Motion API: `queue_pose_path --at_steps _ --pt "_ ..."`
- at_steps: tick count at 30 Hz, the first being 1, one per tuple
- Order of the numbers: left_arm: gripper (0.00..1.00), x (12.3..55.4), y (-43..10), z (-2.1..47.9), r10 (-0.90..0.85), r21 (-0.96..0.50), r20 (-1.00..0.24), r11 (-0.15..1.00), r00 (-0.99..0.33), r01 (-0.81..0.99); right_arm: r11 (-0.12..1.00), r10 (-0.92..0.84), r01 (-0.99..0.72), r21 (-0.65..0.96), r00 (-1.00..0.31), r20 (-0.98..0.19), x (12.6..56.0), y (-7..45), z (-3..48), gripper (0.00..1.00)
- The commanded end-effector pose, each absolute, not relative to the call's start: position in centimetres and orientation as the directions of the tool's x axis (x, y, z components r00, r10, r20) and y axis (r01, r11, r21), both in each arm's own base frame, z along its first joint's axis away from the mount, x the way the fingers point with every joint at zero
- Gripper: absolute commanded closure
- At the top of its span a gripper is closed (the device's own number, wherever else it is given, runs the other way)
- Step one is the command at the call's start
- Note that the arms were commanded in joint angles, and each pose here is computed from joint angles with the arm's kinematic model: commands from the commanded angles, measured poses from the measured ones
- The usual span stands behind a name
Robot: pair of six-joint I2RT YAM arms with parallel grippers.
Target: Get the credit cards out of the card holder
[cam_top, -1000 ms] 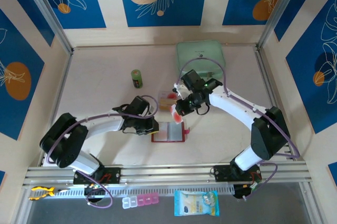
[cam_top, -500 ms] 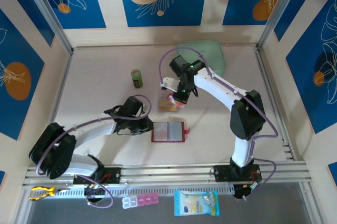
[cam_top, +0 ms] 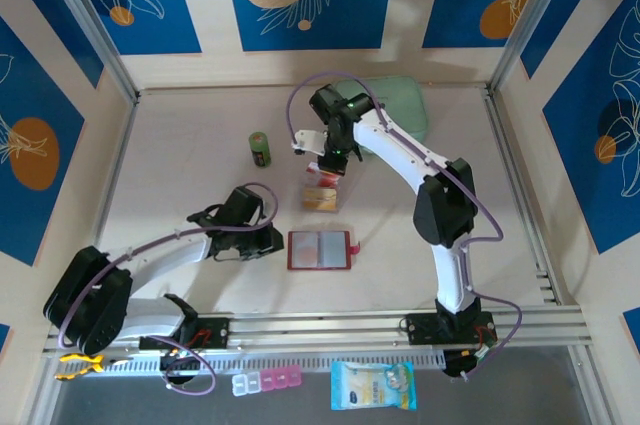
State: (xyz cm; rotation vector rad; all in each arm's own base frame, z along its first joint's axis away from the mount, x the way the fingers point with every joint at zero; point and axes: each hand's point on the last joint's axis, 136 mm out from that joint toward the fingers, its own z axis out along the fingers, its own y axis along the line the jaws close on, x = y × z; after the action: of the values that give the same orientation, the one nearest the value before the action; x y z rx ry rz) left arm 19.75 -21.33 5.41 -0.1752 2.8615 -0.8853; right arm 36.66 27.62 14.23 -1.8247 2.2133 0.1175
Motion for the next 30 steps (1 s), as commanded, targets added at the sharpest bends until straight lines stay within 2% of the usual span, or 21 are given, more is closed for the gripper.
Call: queue_pose_path --at_steps 1,10,16,22,30 --pt "0.83 19.3 -20.2 5.0 -0.157 -0.544 -0.098 0.835 -0.983 -0.079 0.163 -0.961 -0.984 -0.068 -0.143 -0.235 36.4 27.4 13.8 1.00" --pt "0.83 19.2 -19.8 4.7 -0.165 -0.545 -0.090 0.834 -0.982 -0.090 0.148 -0.962 -0.989 -0.031 -0.136 -0.237 36.6 28.1 11.9 1.00" --pt "0.83 19.2 -19.6 4.6 -0.170 -0.545 -0.087 0.833 -0.982 -0.096 0.153 -0.964 -0.988 -0.018 -0.145 -0.223 36.7 28.0 10.8 0.89" --pt "0.83 19.3 -19.7 4.8 -0.169 -0.553 -0.090 0.828 -0.981 -0.092 0.181 -0.954 -0.981 -0.064 -0.159 -0.255 37.6 28.2 12.4 0.85" --pt "0.84 19.8 -20.7 5.0 -0.166 -0.590 -0.082 0.803 -0.983 -0.086 0.327 -0.881 -0.944 -0.042 -0.288 -0.376 36.9 29.1 15.5 0.84"
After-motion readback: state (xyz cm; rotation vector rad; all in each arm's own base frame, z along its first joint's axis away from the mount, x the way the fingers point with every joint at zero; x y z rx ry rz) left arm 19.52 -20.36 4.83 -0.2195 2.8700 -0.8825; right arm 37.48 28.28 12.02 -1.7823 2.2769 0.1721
